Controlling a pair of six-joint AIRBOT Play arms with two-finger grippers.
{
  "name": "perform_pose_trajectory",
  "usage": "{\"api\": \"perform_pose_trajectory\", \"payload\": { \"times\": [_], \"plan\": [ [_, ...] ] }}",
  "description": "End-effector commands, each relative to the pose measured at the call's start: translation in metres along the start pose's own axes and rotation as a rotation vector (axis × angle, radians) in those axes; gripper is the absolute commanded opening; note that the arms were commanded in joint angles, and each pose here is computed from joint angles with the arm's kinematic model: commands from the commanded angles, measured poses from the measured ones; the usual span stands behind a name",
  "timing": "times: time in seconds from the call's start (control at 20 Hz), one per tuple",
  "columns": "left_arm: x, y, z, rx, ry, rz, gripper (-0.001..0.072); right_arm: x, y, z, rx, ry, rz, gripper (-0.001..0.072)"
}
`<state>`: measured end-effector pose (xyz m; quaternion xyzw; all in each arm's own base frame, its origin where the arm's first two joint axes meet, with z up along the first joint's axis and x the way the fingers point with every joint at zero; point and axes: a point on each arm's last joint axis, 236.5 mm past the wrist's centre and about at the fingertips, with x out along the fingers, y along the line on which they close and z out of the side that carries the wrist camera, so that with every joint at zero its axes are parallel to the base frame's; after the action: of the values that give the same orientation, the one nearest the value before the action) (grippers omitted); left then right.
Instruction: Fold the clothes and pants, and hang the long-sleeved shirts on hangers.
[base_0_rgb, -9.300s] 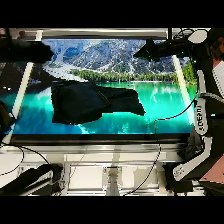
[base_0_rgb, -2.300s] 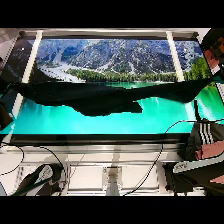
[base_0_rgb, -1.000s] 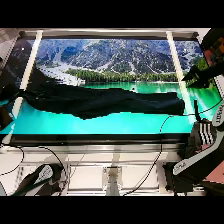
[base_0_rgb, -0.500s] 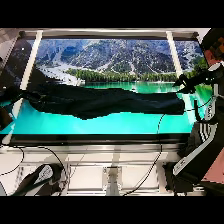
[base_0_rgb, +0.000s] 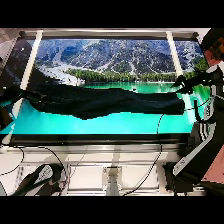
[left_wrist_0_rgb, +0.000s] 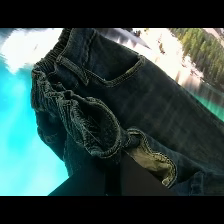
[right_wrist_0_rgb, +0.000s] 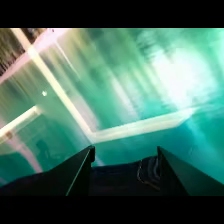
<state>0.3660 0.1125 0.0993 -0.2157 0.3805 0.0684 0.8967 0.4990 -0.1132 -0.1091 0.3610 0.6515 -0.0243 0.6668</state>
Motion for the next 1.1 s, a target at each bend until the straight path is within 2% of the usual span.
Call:
{"api": "perform_pose_trajectory", "payload": {
  "times": [0.0,0.15,0.2,0.3,0.5,0.6,0.85,1.05],
  "plan": [
    [0.0,0.0,0.0,0.0,0.001,0.0,0.0035,0.005,-0.001,-0.025,-0.015,0.108,-0.018,0.0449],
    [0.0,0.0,0.0,0.001,0.002,0.0,0.0035,0.005,0.0,-0.037,-0.019,0.158,-0.022,0.0316],
    [0.0,0.0,0.0,0.001,0.002,0.0,0.0035,0.004,0.0,-0.04,-0.019,0.172,-0.024,0.0245],
    [0.0,0.0,0.0,0.0,0.001,0.0,0.0035,0.003,0.0,-0.043,-0.02,0.182,-0.024,0.0017],
    [0.0,-0.001,0.0,-0.003,-0.001,-0.005,0.0034,-0.009,0.01,-0.038,-0.033,0.148,-0.007,0.0015],
    [0.0,-0.014,0.009,-0.047,-0.038,-0.059,0.0035,-0.025,0.033,-0.027,-0.037,0.092,0.051,0.0014],
    [-0.01,-0.029,0.063,-0.178,-0.21,-0.136,0.0032,-0.072,0.098,0.016,0.009,-0.153,0.255,0.0012],
    [-0.023,-0.057,0.119,-0.244,-0.285,-0.267,0.0031,-0.132,0.156,0.046,0.03,-0.352,0.498,0.0013]
  ]
}}
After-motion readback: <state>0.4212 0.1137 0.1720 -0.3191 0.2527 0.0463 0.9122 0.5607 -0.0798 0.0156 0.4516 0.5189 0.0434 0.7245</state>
